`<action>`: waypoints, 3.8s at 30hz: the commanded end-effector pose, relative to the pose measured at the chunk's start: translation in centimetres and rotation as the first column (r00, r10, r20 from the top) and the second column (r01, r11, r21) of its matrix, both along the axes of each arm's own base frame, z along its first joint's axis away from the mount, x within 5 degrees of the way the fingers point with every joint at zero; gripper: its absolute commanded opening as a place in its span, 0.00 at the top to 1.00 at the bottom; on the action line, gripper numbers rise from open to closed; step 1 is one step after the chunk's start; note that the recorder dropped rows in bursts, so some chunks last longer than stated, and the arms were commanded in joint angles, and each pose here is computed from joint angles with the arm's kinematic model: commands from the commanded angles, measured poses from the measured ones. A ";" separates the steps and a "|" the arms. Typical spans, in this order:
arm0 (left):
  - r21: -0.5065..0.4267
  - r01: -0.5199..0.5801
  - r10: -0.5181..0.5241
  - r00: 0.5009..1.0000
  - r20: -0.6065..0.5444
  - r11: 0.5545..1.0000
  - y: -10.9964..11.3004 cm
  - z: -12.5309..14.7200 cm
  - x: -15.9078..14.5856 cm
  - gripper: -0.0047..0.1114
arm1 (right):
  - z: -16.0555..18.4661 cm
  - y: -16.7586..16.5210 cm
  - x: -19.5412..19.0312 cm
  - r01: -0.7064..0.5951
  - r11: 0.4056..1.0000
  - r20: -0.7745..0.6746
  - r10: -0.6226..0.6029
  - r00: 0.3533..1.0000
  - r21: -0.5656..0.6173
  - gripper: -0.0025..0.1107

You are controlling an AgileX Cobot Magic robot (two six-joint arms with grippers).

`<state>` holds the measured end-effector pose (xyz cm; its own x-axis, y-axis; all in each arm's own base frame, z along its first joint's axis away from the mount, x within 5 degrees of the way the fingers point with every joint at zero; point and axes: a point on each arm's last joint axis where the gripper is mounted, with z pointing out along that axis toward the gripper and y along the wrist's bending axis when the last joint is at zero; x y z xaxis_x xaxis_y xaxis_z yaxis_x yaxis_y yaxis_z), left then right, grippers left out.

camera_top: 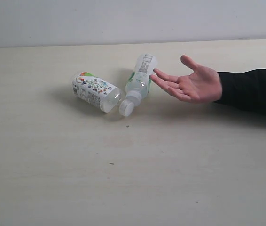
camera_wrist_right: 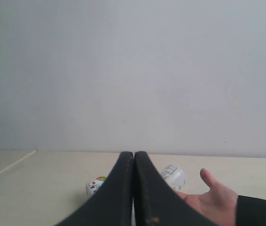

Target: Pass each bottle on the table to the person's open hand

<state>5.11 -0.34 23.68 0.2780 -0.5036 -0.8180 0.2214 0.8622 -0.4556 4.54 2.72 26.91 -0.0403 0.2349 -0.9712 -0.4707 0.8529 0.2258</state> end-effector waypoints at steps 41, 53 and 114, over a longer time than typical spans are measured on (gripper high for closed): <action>0.914 0.385 0.313 0.858 -0.406 0.129 -0.8 6.7 35.8 0.96 | -0.4 0.1 -0.1 -0.019 1.000 -0.025 0.018 1.000 -0.014 0.98; 0.447 0.894 0.190 0.443 -0.876 -0.026 -1.6 8.1 38.3 0.96 | -0.4 0.1 -0.1 -0.019 1.000 -0.025 0.018 1.000 -0.014 0.98; 0.546 0.669 -0.032 0.617 -0.786 -0.505 -6.5 4.1 41.7 0.96 | -0.4 0.1 -0.1 -0.019 1.000 -0.025 0.018 1.000 -0.014 0.98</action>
